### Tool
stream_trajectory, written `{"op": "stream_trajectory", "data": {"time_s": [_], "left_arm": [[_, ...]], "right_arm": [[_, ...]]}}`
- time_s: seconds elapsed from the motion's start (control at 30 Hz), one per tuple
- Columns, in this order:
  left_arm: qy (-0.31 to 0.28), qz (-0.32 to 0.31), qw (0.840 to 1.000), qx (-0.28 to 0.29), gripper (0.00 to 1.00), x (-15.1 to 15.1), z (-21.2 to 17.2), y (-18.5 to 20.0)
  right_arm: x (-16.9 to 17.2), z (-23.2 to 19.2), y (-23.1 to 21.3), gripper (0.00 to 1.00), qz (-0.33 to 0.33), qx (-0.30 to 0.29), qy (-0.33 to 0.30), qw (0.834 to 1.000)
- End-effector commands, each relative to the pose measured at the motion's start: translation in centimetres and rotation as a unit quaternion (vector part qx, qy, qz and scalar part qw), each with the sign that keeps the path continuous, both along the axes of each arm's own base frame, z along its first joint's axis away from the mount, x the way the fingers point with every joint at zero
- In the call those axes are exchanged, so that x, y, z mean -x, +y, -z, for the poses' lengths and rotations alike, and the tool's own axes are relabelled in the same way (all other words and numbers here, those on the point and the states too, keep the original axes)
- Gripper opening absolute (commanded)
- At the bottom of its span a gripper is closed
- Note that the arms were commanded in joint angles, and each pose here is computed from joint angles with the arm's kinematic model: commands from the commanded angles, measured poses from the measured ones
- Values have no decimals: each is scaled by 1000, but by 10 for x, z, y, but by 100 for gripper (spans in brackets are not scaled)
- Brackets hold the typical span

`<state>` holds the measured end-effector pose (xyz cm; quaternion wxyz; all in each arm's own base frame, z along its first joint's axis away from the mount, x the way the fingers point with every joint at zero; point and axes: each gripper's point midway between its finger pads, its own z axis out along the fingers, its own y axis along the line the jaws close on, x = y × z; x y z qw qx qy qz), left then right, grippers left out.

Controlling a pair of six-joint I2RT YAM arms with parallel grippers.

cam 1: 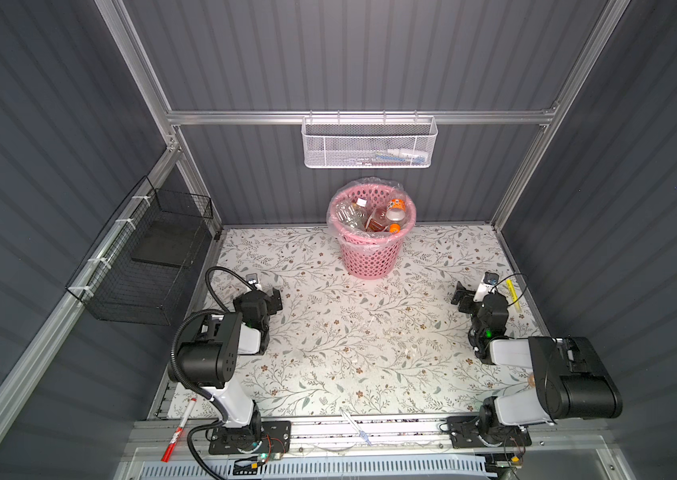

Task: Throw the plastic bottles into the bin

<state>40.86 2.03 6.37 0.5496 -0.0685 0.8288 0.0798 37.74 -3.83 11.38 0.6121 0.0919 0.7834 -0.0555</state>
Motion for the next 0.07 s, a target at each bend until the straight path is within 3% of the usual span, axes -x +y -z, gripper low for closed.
{"op": "stream_trajectory", "data": {"time_s": [0.0,0.03], "left_arm": [[-1,10,1000,-9,100,-4,-2,-4],[-1,11,1000,-8,100,-4,-2,-4]], "right_arm": [[-4,-8,0,99,-3,3,-15,1000],[-4,-9,0,99,-3,3,-15,1000]]}}
